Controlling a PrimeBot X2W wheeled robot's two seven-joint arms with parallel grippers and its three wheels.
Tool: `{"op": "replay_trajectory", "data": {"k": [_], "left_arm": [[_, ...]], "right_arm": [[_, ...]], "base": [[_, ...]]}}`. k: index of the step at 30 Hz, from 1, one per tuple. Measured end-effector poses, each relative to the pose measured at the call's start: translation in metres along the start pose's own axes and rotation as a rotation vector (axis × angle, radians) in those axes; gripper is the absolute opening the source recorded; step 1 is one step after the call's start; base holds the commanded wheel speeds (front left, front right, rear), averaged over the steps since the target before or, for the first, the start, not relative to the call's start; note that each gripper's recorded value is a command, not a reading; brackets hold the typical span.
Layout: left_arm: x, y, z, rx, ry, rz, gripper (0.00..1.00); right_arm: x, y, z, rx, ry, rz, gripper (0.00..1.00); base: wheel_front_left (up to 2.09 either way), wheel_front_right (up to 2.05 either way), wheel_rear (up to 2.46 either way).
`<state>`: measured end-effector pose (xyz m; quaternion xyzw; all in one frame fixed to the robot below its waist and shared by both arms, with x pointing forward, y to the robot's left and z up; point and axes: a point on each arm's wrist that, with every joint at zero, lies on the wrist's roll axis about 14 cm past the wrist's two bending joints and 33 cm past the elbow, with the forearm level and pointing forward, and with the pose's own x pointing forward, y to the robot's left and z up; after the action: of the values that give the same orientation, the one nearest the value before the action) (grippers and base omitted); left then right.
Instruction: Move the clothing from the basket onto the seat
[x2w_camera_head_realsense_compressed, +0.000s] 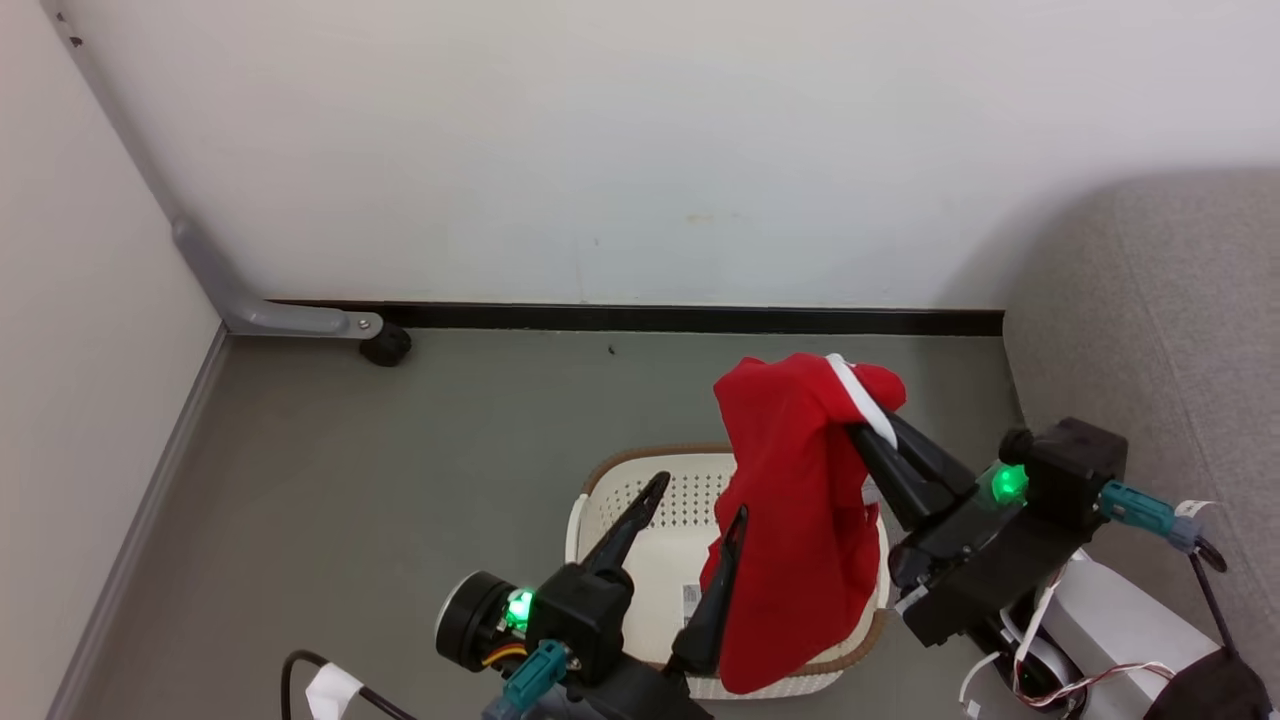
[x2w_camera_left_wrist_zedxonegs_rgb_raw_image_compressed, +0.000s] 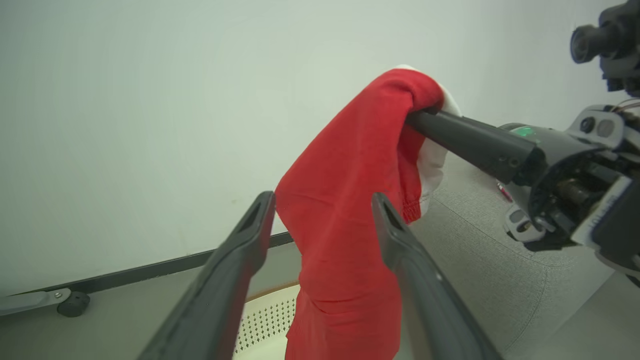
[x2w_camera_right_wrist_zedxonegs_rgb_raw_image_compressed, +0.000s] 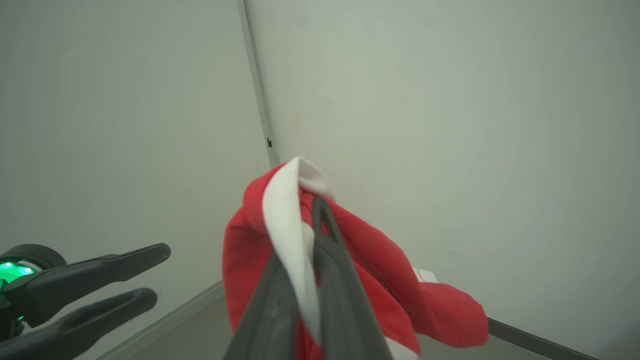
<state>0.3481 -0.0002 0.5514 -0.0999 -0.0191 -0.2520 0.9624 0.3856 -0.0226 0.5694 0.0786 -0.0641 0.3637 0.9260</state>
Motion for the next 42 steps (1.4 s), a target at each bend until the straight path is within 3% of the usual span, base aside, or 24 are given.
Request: {"op": "replay_trajectory", "data": {"k": [21, 42], "left_arm": [[0.019, -0.038, -0.026, -0.046, 0.044, -0.143, 1.00], [0.032, -0.078, -0.044, -0.060, 0.080, -0.279, 1.00]], "right_arm": [[-0.068, -0.077, 0.028, -0.094, -0.029, -0.259, 0.00], [-0.152, -0.126, 0.041, -0.155, -0.011, -0.503, 0.00]], "base": [[0.00, 0.00, 0.00], [0.00, 0.00, 0.00]]}}
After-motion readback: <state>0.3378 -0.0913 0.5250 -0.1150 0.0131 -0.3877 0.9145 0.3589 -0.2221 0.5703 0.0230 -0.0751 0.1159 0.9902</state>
